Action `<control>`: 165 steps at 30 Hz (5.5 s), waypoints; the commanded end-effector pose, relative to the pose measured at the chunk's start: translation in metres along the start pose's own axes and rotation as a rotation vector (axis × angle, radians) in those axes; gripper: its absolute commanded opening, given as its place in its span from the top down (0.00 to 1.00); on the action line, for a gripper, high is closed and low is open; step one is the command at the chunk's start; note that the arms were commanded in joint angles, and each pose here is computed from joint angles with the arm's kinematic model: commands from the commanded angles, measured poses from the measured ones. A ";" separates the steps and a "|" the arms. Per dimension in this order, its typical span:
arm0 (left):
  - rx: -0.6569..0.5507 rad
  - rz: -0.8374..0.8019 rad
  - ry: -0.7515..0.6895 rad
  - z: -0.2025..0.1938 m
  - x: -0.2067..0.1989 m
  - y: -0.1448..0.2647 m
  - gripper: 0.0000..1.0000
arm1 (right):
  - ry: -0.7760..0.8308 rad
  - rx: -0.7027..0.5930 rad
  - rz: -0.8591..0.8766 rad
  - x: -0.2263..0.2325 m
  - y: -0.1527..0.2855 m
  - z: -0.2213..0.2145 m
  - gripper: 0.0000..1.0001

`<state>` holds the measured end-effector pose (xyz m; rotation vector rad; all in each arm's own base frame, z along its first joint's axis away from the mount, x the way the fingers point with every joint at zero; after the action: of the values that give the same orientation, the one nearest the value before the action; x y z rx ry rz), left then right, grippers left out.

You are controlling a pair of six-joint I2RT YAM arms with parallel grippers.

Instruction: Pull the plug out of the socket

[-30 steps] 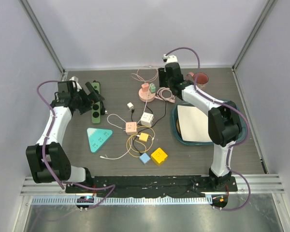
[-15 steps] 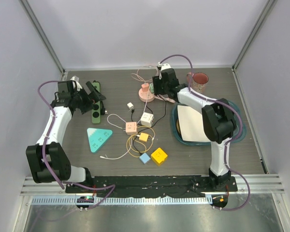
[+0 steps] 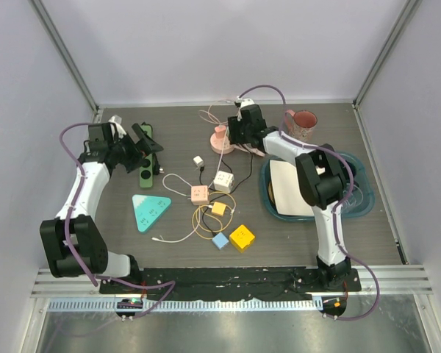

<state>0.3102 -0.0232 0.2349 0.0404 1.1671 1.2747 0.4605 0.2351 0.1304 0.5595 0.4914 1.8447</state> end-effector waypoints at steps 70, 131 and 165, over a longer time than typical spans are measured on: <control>0.257 0.292 -0.140 -0.131 -0.012 -0.248 0.84 | -0.010 -0.357 0.169 0.075 0.045 0.061 0.99; 0.338 0.370 -0.318 -0.142 -0.034 -0.257 0.71 | -0.075 -0.344 0.175 0.059 0.088 0.067 0.99; 0.360 0.063 -0.330 -0.095 -0.102 -0.195 0.42 | -0.166 -0.383 0.199 0.052 0.084 0.067 0.99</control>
<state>0.4155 -0.2316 0.1274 0.4818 1.0886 1.1377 0.4103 0.2461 0.1406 0.5634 0.4505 1.8652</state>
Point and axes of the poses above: each gripper's point midway between its finger pads, its own y axis back along the fingers, its own x axis along the line the jaws close on, z = x × y, the point moved 9 cm from there along y, back along the fingers, and after that the axes turned 1 degree about -y, right-handed, at the moved point
